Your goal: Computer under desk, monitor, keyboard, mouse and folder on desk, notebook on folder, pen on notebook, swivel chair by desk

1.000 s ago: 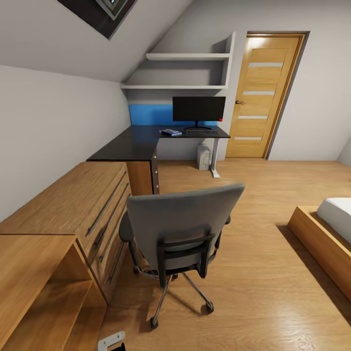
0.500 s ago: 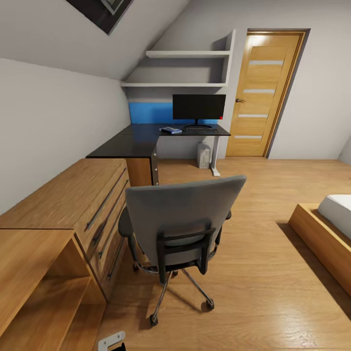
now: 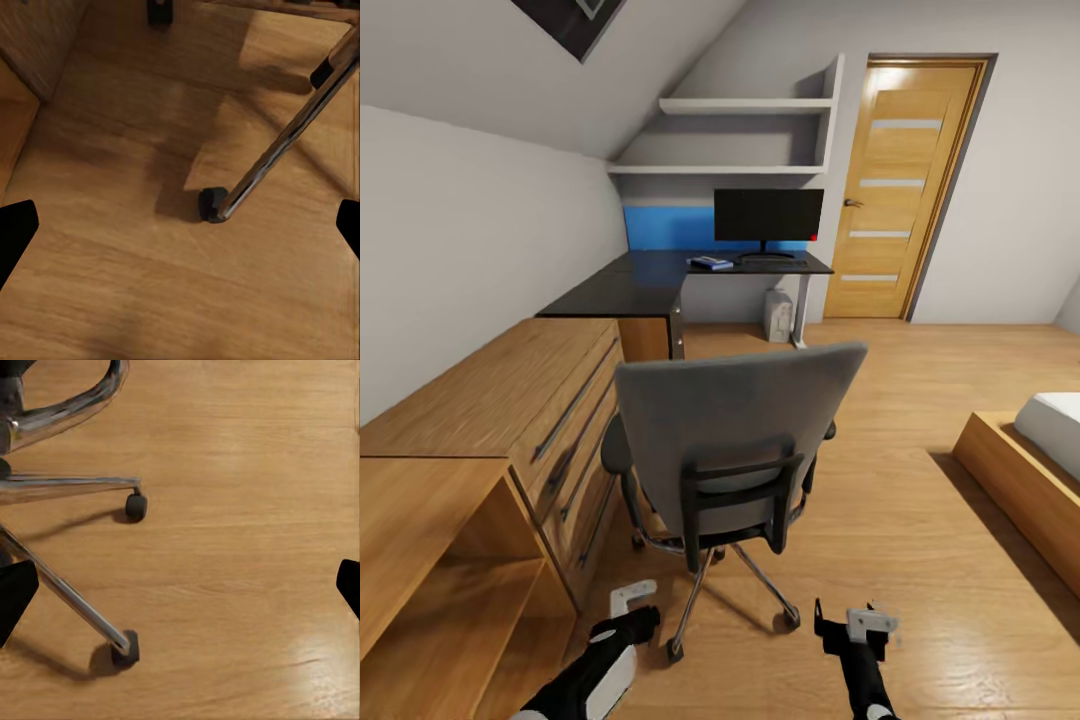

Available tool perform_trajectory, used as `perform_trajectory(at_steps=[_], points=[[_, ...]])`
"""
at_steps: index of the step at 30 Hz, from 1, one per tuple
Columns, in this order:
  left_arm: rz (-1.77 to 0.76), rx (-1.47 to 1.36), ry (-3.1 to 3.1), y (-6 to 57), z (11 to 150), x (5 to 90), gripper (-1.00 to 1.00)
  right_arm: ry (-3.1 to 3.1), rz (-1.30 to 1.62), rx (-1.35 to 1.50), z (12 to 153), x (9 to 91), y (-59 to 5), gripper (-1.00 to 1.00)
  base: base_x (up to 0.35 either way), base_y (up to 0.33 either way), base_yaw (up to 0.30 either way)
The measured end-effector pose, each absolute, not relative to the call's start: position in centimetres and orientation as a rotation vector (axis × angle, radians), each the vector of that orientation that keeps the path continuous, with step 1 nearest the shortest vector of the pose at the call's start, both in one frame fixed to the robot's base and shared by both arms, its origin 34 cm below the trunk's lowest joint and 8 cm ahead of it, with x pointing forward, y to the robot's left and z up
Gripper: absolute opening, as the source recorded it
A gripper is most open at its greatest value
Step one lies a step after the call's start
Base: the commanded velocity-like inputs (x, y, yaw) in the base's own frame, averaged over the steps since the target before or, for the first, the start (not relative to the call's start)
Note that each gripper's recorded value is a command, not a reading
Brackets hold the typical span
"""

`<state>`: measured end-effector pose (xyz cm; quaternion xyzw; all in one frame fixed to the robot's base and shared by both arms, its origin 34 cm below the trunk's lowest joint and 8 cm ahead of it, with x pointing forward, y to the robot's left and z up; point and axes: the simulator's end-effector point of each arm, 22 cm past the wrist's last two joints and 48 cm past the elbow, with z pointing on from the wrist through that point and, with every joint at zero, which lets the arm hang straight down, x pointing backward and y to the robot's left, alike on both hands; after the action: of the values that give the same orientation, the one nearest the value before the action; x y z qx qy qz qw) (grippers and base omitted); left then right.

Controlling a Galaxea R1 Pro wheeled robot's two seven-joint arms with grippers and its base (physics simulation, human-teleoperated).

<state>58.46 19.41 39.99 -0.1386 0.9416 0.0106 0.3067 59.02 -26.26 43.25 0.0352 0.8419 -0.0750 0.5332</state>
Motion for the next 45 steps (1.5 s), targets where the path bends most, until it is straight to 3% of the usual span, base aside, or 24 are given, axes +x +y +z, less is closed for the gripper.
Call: perform_trajectory(at_steps=[5, 14, 21, 32, 45], points=[[0.003, -0.32, 2.528, 18.0, 40.5, 60.6, 1.0, 1.942, -0.205, 0.086, 46.7, 66.0, -27.6, 1.0, 0.0, 0.0, 0.0], [0.002, -0.318, 2.495, 18.1, 40.3, 63.0, 1.0, 2.006, -0.24, 0.07, 47.1, 70.6, -28.9, 1.0, 0.0, 0.0, 0.0], [0.11, -0.407, 2.393, 21.7, 37.4, 61.5, 1.0, 2.028, -0.237, 0.079, 45.4, 70.4, -28.6, 1.0, 0.0, 0.0, 0.0], [-0.088, -0.399, 2.263, 15.1, 41.7, 66.7, 1.0, 2.022, -0.234, 0.091, 43.1, 69.9, -28.7, 1.0, 0.0, 0.0, 0.0], [-0.008, -0.387, 2.397, 16.7, 34.4, 62.2, 1.0, 1.883, -0.209, 0.109, 42.9, 70.2, -28.5, 1.0, 0.0, 0.0, 0.0]])
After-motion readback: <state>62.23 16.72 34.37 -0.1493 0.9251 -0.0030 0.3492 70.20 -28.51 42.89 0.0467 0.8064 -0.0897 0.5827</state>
